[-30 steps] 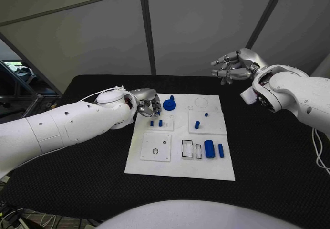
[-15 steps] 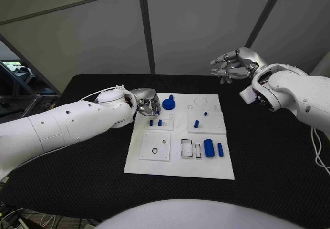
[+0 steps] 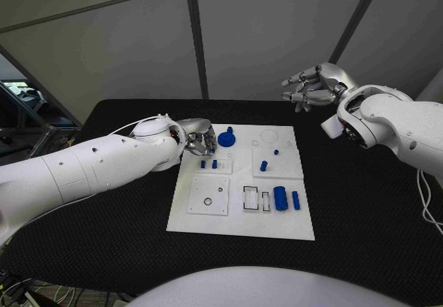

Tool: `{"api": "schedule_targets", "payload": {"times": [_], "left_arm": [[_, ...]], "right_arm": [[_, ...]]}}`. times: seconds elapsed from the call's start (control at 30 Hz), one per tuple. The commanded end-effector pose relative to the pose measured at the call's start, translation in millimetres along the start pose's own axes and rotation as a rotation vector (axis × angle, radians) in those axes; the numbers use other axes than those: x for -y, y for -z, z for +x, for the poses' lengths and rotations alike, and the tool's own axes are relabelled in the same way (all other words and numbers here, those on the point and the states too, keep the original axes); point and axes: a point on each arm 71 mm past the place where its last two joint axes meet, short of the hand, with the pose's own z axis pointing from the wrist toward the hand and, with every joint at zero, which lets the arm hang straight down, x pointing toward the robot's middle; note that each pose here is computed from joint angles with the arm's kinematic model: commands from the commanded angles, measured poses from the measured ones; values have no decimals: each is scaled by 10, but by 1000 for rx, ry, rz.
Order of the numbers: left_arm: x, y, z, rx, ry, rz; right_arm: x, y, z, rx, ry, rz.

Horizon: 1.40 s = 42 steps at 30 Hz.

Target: Assemble the parts on the task board

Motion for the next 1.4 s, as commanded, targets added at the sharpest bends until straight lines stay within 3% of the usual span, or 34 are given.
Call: {"api": "schedule_targets", "payload": {"times": [0.03,0.37,1.07,1.4], "left_arm": [[-5,-6,39,-35,-1,-9],[-42,2,46,-49,-4,-37],[-39,4,44,-46,-3,-40],[-129,33,29,-44,-5,-70]], "right_arm": [[-17,-3,-2,-4,1,-8],[-12,2,-10,-2,2,-6],[-8,-1,-11,-2,2,-5],[21,12,10,-51,92,17]]}}
